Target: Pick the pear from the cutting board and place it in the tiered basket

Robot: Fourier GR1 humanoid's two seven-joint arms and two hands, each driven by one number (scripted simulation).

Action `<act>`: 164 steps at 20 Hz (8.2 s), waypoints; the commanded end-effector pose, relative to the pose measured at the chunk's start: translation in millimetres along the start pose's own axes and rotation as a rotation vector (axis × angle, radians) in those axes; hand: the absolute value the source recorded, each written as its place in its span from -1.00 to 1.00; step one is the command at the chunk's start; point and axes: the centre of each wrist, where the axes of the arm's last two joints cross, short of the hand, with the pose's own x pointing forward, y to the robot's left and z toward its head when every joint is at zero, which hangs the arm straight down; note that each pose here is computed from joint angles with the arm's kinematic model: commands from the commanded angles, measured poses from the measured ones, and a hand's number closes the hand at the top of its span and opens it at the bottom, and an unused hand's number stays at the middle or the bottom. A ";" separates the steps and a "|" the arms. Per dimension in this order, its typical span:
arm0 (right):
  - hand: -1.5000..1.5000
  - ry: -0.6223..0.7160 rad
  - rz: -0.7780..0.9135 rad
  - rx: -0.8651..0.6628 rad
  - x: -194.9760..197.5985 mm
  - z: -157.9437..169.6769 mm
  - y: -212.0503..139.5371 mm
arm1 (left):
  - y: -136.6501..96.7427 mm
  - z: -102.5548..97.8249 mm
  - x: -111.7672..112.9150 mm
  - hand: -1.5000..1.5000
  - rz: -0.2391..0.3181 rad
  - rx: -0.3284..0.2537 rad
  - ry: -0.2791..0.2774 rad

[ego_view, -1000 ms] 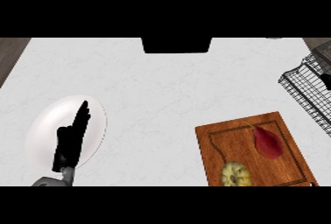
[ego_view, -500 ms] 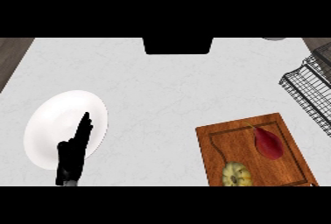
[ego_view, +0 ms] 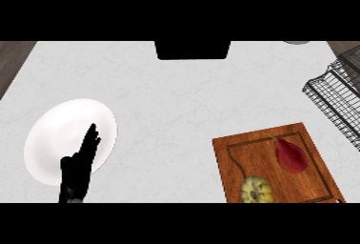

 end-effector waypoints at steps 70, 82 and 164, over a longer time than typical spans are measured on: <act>1.00 0.518 0.611 0.312 21.9 -65.9 193.3 | 0.5 5.1 -24.8 0.00 0.021 -0.019 0.020; 1.00 0.305 0.733 0.215 -3.1 -58.7 201.9 | 3.7 -17.2 -5.1 0.00 -0.013 0.000 0.020; -1.00 0.302 -0.389 -1.004 -14.8 -82.3 -91.4 | 6.6 3.7 -24.4 0.00 -0.014 0.003 0.029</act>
